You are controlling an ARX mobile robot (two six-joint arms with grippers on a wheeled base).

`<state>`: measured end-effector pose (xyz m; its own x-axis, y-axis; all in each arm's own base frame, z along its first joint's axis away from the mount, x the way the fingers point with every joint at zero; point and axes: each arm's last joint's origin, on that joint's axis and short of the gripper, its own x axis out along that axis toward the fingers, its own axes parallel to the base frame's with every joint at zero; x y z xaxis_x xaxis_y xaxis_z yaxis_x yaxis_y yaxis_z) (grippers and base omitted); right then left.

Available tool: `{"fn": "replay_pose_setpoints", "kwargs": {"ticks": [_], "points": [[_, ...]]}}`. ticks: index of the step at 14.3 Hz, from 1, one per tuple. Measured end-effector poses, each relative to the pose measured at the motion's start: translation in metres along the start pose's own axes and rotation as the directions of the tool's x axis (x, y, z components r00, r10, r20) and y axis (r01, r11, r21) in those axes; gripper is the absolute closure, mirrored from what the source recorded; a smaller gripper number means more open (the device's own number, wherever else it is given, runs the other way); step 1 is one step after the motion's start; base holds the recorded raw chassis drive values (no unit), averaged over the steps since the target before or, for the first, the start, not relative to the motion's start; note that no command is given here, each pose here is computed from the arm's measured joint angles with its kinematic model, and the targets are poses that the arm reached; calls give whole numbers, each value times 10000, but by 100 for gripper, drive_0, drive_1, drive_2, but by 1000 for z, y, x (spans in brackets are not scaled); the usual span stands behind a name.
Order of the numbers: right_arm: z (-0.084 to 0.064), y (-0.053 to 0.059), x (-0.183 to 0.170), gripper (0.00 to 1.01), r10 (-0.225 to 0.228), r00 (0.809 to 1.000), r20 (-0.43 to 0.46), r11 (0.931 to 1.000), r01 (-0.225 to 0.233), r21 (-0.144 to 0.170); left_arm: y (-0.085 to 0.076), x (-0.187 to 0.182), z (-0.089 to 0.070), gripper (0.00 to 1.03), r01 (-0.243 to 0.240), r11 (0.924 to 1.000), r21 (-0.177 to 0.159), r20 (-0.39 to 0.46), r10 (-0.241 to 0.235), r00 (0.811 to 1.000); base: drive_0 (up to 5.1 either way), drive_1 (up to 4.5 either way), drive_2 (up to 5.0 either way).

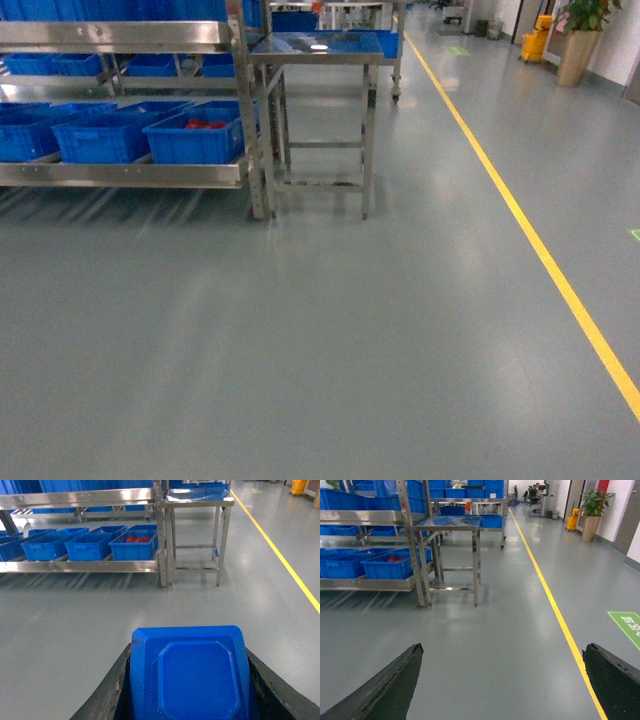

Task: Pick blue part to blue bin on bottom shelf

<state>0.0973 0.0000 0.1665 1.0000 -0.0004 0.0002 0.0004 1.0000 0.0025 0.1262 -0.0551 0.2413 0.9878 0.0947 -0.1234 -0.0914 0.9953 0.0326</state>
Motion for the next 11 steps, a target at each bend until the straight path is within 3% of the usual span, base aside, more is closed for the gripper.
{"fn": "replay_pose_setpoints", "kwargs": {"ticks": [11], "points": [[0, 0, 0, 3, 4, 10000, 8, 10000, -4, 0, 0, 0, 0, 60, -39, 10000, 3, -12, 39, 10000, 9, 421, -403]]}}
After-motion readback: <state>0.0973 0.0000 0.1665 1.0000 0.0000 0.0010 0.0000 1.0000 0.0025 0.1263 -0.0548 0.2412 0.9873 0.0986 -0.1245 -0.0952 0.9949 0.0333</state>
